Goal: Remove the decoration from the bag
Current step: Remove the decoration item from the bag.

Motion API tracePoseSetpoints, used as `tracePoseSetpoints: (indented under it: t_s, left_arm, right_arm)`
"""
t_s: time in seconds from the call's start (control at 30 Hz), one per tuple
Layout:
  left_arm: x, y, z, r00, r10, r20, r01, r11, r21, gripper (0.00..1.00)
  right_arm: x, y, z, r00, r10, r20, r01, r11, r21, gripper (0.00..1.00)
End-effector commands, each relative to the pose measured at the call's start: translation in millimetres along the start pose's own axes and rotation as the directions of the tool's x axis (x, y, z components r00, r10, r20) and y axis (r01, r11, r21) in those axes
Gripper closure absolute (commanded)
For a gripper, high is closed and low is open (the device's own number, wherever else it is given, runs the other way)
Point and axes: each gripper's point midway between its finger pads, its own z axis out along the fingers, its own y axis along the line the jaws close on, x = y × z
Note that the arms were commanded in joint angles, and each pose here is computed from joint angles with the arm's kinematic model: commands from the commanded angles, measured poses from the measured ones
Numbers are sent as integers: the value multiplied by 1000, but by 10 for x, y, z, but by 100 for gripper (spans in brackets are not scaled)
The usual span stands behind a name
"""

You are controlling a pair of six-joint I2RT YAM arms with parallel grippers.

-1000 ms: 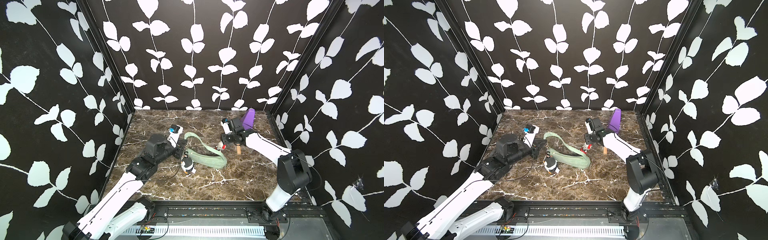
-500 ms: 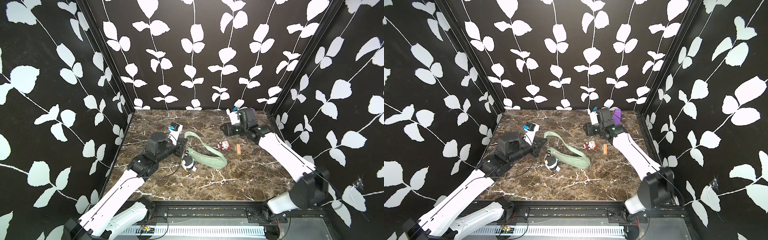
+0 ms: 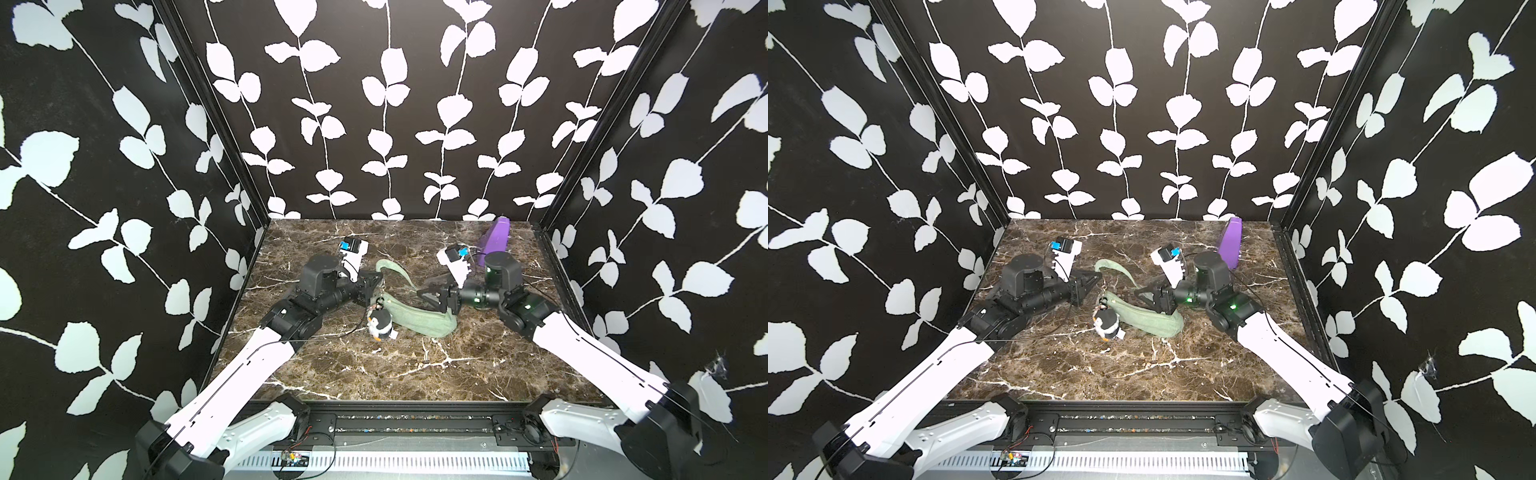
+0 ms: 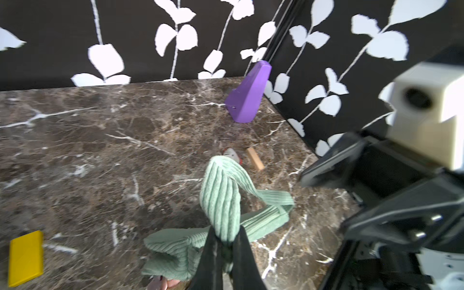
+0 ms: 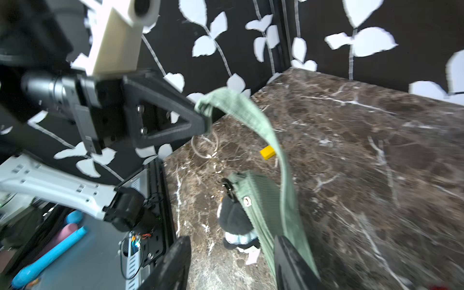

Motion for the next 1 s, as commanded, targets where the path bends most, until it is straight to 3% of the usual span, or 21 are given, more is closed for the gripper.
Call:
tracePoseSetpoints:
  t_s: [0.0,0.2,0.33,0.47,0.7,0.97]
  left_arm:
    - [-216,-378,-84,1000,19,6,-20,985,172,100]
    - [-232,-578,-77,998,34,-51,-19,961,277,100]
    - [-210,-766,-81,994,56,-92,-15,919,394,100]
    - [-207,-858,-93,991,100,-87,-49,890,454,100]
    - [-184,-945,-86,983,161,-92,-91,851,518,100]
    - [-136,-934,-51,976,191,-101,-107,834,541,100]
  right_arm:
    - [-177,276,63,980,-158,118,176,971,-160,45]
    - [58,276,169,935,-329,133,350,920,-178,46]
    - [154,134,204,901,-420,107,430,897,-100,45]
    - [239,177,189,851,-512,119,524,843,-121,42]
    - [242,156,231,833,-539,127,552,824,-128,42]
    - [222,242,189,824,-545,155,565,811,-150,52]
